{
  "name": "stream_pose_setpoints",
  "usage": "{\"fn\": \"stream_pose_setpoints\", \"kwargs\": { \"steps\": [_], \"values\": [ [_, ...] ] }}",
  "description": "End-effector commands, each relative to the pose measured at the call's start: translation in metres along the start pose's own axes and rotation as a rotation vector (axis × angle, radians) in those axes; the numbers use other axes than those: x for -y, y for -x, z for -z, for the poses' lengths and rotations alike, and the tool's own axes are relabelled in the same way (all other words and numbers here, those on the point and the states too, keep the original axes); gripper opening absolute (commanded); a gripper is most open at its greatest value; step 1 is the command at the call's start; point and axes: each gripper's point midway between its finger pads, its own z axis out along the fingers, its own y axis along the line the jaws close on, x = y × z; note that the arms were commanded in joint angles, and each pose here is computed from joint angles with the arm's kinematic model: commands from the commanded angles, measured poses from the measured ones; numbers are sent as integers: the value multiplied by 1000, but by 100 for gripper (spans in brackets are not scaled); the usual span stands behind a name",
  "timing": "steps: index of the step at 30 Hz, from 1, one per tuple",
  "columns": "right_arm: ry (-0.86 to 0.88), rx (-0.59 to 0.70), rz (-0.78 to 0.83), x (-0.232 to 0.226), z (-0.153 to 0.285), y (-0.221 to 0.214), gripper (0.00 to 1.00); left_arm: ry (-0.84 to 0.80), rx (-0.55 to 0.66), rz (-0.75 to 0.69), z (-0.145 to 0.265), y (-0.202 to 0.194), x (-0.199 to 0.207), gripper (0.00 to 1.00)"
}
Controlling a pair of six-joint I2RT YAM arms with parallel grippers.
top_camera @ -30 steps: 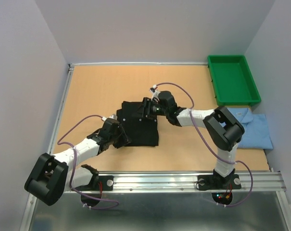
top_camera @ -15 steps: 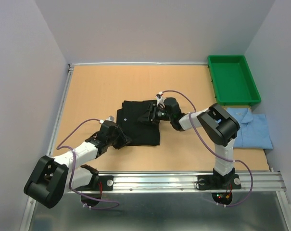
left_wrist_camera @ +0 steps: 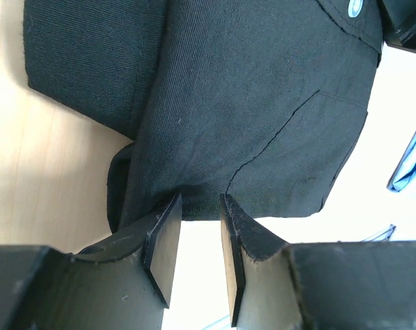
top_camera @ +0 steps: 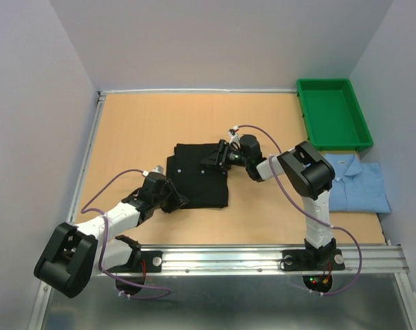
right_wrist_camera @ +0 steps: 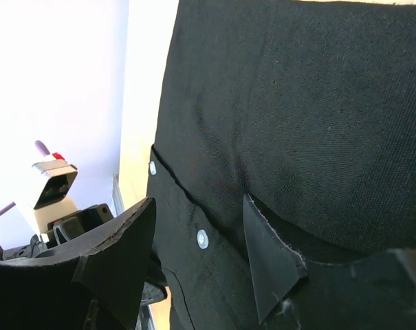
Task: Fold and stack the long sleeve shirts
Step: Fold the shirt
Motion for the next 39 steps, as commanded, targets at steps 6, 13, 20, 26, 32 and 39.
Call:
{"fn": "stream_pose_setpoints", "kwargs": {
  "steps": [6,13,20,26,32,39],
  "values": [
    [62,90,77,-33,5,51,60,111,-35,-25,5,-9,-25,41],
    [68,126,59,-25,-8,79,60,118,-39,-26,5,-9,-26,41],
    [-27,115,-12,33,-12,69,60,124,-34,-29,6,-7,-25,41],
    [-66,126,-6,44,6,72,60,129,-9,-37,9,4,-16,46],
    [-241,53,11,69,37,45,59,142,-13,-74,-1,21,-5,48],
    [-407,7,-6,73,100,-4,59,252,13,-126,-35,80,1,50]
  ]
}}
